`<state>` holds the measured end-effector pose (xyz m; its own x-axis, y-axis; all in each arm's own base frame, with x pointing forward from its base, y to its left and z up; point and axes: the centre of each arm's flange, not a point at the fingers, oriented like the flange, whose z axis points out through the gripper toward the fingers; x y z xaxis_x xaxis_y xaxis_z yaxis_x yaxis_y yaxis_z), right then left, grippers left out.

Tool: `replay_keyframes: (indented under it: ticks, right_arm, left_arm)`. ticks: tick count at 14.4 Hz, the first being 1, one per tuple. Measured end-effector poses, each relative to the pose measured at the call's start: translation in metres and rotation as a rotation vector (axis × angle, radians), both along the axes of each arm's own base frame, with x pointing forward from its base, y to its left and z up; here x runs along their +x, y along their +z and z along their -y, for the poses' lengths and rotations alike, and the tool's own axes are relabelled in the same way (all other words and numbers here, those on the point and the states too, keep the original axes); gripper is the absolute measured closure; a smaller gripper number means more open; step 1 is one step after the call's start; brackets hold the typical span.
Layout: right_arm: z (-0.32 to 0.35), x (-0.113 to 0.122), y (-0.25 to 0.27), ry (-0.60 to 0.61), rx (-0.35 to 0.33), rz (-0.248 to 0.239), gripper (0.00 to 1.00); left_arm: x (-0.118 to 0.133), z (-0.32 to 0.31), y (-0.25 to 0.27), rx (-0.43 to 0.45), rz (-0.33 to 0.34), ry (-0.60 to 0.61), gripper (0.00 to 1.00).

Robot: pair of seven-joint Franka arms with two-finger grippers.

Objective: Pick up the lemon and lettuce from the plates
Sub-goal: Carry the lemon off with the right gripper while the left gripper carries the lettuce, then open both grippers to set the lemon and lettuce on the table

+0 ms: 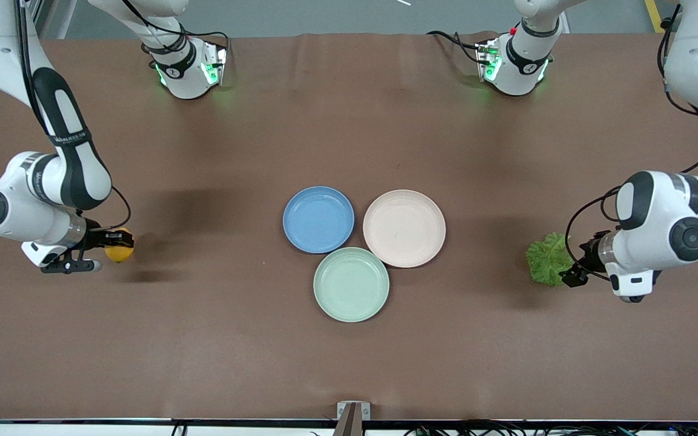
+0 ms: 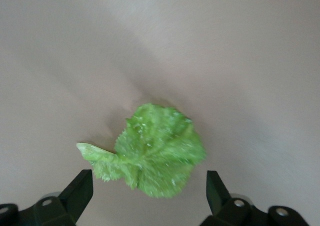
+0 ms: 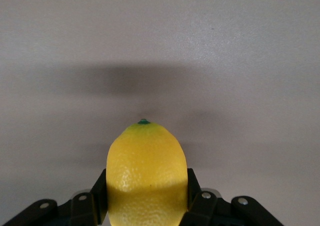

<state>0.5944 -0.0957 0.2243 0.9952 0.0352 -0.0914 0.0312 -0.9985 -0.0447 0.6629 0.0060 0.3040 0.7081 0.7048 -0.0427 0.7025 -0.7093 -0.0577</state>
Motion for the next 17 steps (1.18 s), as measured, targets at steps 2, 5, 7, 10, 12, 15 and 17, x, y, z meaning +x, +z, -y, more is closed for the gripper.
replay_keyframes:
  ticks: [2, 5, 7, 10, 12, 15, 17]
  right_arm:
    - [0.000, 0.000, -0.013, 0.000, -0.002, 0.003, 0.39]
    - [0.000, 0.001, -0.025, 0.000, -0.005, 0.012, 0.39]
    - [0.000, 0.002, -0.028, 0.000, -0.005, 0.014, 0.39]
    - [0.000, 0.003, -0.026, 0.000, -0.006, 0.016, 0.15]
    - [-0.001, 0.005, -0.016, 0.001, -0.002, 0.005, 0.00]
    - [-0.002, 0.008, 0.044, 0.005, 0.008, -0.011, 0.00]
    - [-0.005, 0.002, 0.102, -0.001, 0.013, -0.010, 0.00]
  left_arm:
    - [0.000, 0.001, 0.044, 0.025, 0.014, -0.072, 0.00]
    - [0.000, 0.005, 0.099, 0.043, -0.020, -0.169, 0.00]
    - [0.000, 0.000, 0.133, 0.047, -0.039, -0.257, 0.00]
    - [-0.007, -0.007, 0.167, 0.052, -0.077, -0.360, 0.00]
    - [-0.012, -0.005, 0.183, 0.063, -0.066, -0.385, 0.00]
    - [-0.025, 0.000, 0.218, 0.086, -0.049, -0.407, 0.00]
    - [-0.038, 0.006, 0.248, 0.102, -0.032, -0.461, 0.00]
